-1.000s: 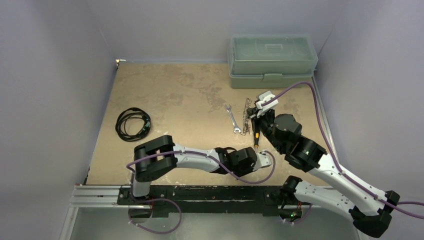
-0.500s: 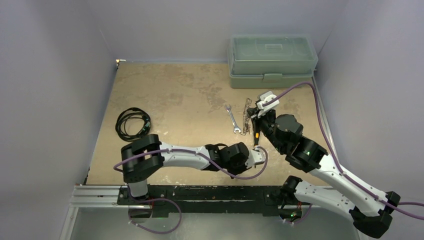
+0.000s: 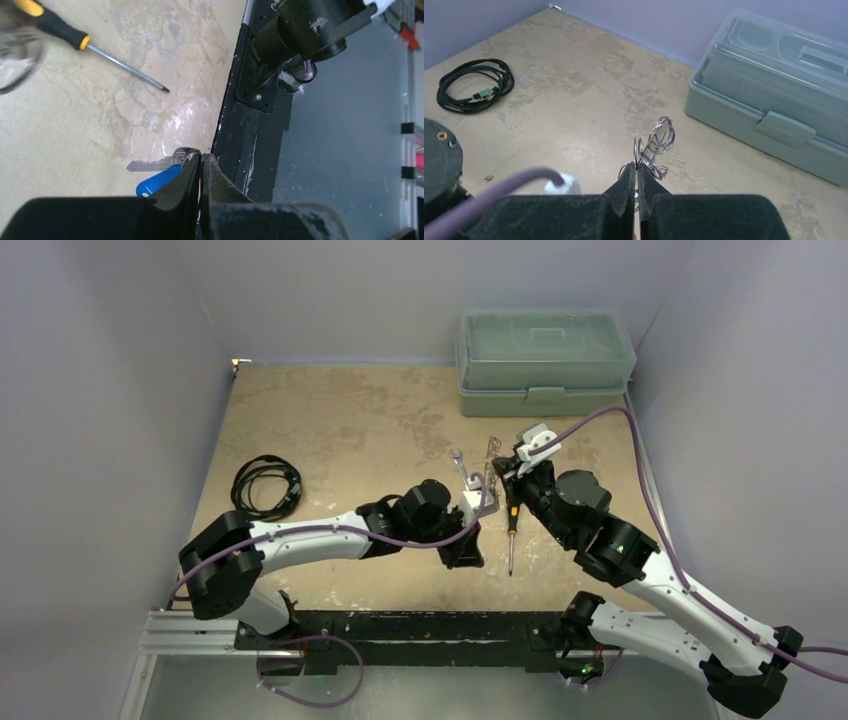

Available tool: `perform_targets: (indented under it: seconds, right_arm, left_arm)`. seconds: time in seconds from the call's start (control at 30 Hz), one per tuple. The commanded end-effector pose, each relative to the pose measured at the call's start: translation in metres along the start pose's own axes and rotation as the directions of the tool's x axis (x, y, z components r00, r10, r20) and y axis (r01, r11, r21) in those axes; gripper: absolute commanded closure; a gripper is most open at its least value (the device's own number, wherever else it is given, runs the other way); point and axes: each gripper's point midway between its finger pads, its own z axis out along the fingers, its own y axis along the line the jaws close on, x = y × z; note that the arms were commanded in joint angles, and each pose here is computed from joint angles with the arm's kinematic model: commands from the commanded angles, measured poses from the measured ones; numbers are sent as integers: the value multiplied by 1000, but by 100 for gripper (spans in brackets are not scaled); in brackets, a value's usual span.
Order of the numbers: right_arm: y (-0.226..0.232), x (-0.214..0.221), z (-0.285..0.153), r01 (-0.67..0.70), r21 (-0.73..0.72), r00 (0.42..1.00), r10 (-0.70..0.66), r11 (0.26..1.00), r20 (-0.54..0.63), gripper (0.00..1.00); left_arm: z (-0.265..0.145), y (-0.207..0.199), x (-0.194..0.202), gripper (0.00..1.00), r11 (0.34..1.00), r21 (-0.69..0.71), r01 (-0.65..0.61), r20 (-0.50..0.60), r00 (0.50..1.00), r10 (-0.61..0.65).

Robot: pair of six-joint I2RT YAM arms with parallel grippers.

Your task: Put the keys on the keyring

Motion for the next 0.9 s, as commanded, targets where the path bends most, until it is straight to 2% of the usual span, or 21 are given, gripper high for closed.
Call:
perform_targets:
  seconds: [0.0,0.1,0.23,0.33,0.4,0.5,0.57,0.73,0.87]
  right_arm:
    - [3,-18,-2,-36,-22,998,37,999,59,100]
    - [4,-17,-1,-36,-26,998,37,999,56,100]
    - [5,-15,1,-33,-29,998,35,999,49,100]
    - [6,-15,3,-32,-32,998,33,999,48,100]
    - [6,-15,3,-31,-32,998,33,999,47,100]
    - [6,-14,2,-31,-32,998,32,999,46,100]
    - [6,-15,2,-30,-32,998,32,999,47,100]
    - [6,-15,2,-31,-34,998,32,999,46,100]
    - [7,-14,4,-31,-36,999,33,999,43,100]
  left_arm:
    - [-12,6,5,100,990,-15,139,10,990,-139]
    - [-13,35,36,100,968,-164,190,-55,978,-201]
    - [-24,78,66,100,900,-399,175,-103,967,-234]
    - [-21,82,71,98,892,-413,182,-105,964,-245]
    - [-19,83,71,88,891,-414,185,-105,963,-249]
    - [-20,88,69,69,879,-440,185,-97,963,-251]
    - [-24,91,66,61,862,-471,185,-86,963,-254]
    - [-32,88,57,60,872,-470,137,-80,977,-197]
    - [-31,79,60,60,883,-468,28,-127,987,-98]
